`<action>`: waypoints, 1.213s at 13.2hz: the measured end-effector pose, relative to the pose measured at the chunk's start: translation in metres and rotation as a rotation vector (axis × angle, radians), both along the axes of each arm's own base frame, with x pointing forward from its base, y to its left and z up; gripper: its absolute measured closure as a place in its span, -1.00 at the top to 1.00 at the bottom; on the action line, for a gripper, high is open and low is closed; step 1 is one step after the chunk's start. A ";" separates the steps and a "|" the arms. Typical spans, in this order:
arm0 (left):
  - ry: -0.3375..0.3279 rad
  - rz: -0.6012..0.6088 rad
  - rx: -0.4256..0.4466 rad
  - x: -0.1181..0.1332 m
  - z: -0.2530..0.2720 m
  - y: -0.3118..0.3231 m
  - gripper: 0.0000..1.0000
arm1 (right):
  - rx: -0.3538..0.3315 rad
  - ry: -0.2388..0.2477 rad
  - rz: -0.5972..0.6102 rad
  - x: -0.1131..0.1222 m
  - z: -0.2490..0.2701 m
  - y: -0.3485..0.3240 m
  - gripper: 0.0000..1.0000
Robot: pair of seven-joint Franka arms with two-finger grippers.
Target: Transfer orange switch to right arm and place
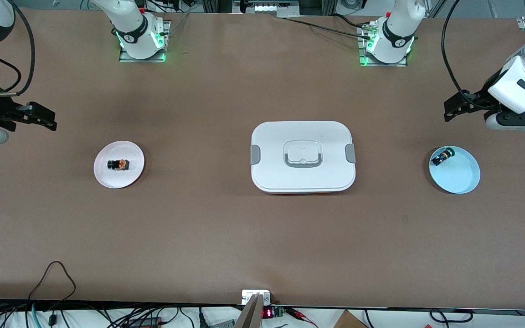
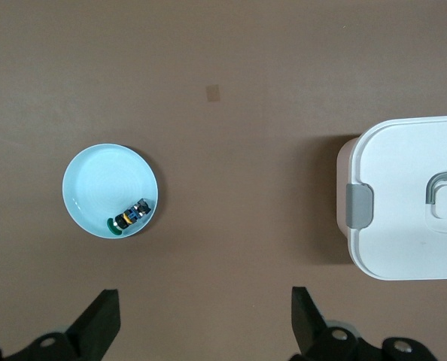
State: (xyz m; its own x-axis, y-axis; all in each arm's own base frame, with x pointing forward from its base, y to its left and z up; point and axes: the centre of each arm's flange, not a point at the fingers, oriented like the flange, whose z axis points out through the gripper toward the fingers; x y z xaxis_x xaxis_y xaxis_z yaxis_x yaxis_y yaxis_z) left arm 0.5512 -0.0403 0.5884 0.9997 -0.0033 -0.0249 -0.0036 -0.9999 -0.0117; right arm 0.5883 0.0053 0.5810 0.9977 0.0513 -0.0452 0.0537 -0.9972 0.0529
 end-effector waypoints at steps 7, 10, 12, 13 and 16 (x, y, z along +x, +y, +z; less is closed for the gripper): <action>0.000 0.000 0.000 0.000 0.000 0.000 1.00 | 0.007 -0.045 -0.001 -0.011 -0.003 -0.003 1.00; 0.000 0.000 0.000 0.000 0.000 0.000 1.00 | 0.033 -0.032 -0.007 -0.017 0.005 -0.001 1.00; 0.000 0.001 0.000 0.000 0.000 0.000 1.00 | 0.067 -0.031 -0.013 -0.017 0.005 0.002 1.00; 0.000 0.001 0.000 0.000 0.000 0.000 1.00 | 0.070 -0.032 -0.013 -0.017 0.006 0.002 1.00; 0.000 0.001 0.000 0.000 0.000 0.000 1.00 | 0.066 -0.036 -0.013 -0.017 0.008 0.001 1.00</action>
